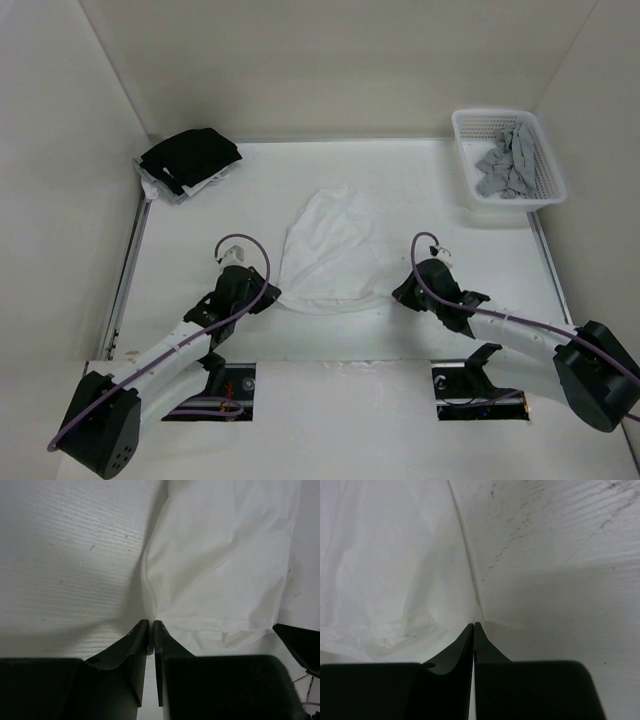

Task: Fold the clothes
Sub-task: Flatten the tank top out

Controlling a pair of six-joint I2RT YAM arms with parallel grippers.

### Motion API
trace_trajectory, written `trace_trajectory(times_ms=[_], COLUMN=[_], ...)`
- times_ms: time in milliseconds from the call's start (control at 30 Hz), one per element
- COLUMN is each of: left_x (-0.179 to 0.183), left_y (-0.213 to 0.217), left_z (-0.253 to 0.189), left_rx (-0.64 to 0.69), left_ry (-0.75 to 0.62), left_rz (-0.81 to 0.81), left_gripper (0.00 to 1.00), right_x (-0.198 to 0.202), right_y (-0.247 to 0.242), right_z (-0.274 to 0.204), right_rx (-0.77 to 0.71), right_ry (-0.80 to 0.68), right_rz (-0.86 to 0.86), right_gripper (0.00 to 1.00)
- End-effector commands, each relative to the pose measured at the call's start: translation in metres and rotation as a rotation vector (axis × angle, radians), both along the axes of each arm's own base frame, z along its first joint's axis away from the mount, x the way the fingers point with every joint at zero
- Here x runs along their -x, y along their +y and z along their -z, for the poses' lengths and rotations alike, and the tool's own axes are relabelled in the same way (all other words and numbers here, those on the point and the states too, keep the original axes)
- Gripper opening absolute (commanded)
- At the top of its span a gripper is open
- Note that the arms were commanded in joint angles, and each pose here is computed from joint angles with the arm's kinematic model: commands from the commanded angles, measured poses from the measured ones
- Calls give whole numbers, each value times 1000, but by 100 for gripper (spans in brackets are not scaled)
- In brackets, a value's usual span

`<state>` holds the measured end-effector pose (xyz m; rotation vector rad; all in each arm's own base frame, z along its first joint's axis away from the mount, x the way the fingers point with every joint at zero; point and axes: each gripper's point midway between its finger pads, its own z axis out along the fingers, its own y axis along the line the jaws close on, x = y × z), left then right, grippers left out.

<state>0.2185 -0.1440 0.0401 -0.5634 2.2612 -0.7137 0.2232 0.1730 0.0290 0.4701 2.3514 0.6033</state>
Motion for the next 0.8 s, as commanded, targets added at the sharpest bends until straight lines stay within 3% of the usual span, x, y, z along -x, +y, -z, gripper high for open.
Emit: trace_trajectory(times_ms=[0,100,233,267,367,433,533,767], left_x=[-8,-9,-10,-11,-10,-10,-9,-10], left_y=[0,8,17,18,16,16,15,14], left_z=[-10,-10,-8,-8,-8,-8,-9,-9], left_rx=[23,33,68,75,91,93,95,96], left_ry=[-49,-52,-39,-37,-36,-37,-42,-44], left_rz=[2,-24,-59,-62,-56,-53,-50,-47], left_gripper=[9,9,9,9,10,10,10,10], right_x=[-5,1,11,13,12,11,9,6], right_y=[-4,-21,-21,-20,-17,-11,-4,7], right_z=[-14,-16,-16,-14,-13,-16,-15,-8], right_rx=[-15,-25,-68,-68,-62,-72,-73,-82], right_ry=[-34,-41,-28,-18,-9,-15,-10,9], right_rz=[57,132,130,122,115,102,76,44], right_gripper=[3,4,14,17,40,49,50,40])
